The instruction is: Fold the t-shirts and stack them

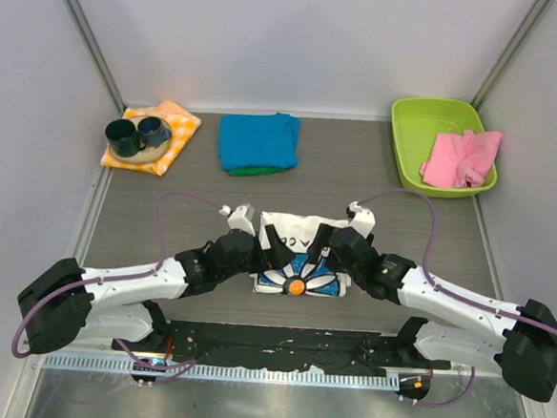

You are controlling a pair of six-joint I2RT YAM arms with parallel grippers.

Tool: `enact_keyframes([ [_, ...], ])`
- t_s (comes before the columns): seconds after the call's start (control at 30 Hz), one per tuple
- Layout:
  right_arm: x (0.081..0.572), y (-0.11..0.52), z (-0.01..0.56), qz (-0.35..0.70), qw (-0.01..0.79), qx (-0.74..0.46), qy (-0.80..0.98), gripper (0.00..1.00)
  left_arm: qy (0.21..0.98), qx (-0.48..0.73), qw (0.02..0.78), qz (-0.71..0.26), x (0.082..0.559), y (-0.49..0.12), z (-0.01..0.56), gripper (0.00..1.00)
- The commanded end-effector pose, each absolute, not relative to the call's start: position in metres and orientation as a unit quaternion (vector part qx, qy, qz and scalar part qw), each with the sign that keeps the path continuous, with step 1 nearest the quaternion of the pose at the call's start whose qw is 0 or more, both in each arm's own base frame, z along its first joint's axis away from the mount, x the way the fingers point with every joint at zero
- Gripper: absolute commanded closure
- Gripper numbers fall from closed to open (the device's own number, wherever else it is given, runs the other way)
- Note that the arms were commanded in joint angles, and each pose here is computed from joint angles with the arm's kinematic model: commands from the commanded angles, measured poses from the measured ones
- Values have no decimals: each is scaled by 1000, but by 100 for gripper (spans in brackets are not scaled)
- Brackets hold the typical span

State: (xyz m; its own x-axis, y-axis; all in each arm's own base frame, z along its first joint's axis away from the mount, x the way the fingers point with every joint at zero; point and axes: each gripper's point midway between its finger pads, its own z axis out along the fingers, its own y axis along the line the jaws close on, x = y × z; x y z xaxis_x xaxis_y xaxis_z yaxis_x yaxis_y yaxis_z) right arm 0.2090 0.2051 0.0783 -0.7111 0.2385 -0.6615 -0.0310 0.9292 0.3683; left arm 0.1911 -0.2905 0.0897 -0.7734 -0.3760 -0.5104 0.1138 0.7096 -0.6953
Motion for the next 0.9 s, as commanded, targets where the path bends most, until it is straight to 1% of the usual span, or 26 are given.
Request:
enact_keyframes([
  [0.0, 244, 197, 130, 118, 449, 58, 884, 0, 861, -51, 400, -309, 222, -284, 143, 0],
  [0.07, 256, 203, 142, 110, 461, 55, 879, 0, 860, -38, 416, -292, 235, -285, 151, 0],
  [0.1, 262, 202, 142, 105, 464, 59, 878, 1, 855, -36, 422, -299, 242, -291, 161, 0],
  [0.17, 276, 207, 138, 98, 464, 61, 878, 0, 862, -34, 419, -282, 255, -293, 149, 0],
  [0.3, 298, 208, 125, 106, 454, 76, 881, 0, 867, -38, 410, -282, 276, -303, 133, 0],
  [0.47, 322, 195, 109, 100, 444, 97, 885, 0, 880, -49, 385, -275, 294, -303, 101, 0],
  [0.67, 331, 184, 82, 88, 428, 104, 893, 0, 883, -69, 377, -269, 317, -292, 73, 0],
  [0.87, 328, 173, 39, 50, 400, 102, 909, 0, 892, -90, 354, -267, 328, -279, 44, 0],
])
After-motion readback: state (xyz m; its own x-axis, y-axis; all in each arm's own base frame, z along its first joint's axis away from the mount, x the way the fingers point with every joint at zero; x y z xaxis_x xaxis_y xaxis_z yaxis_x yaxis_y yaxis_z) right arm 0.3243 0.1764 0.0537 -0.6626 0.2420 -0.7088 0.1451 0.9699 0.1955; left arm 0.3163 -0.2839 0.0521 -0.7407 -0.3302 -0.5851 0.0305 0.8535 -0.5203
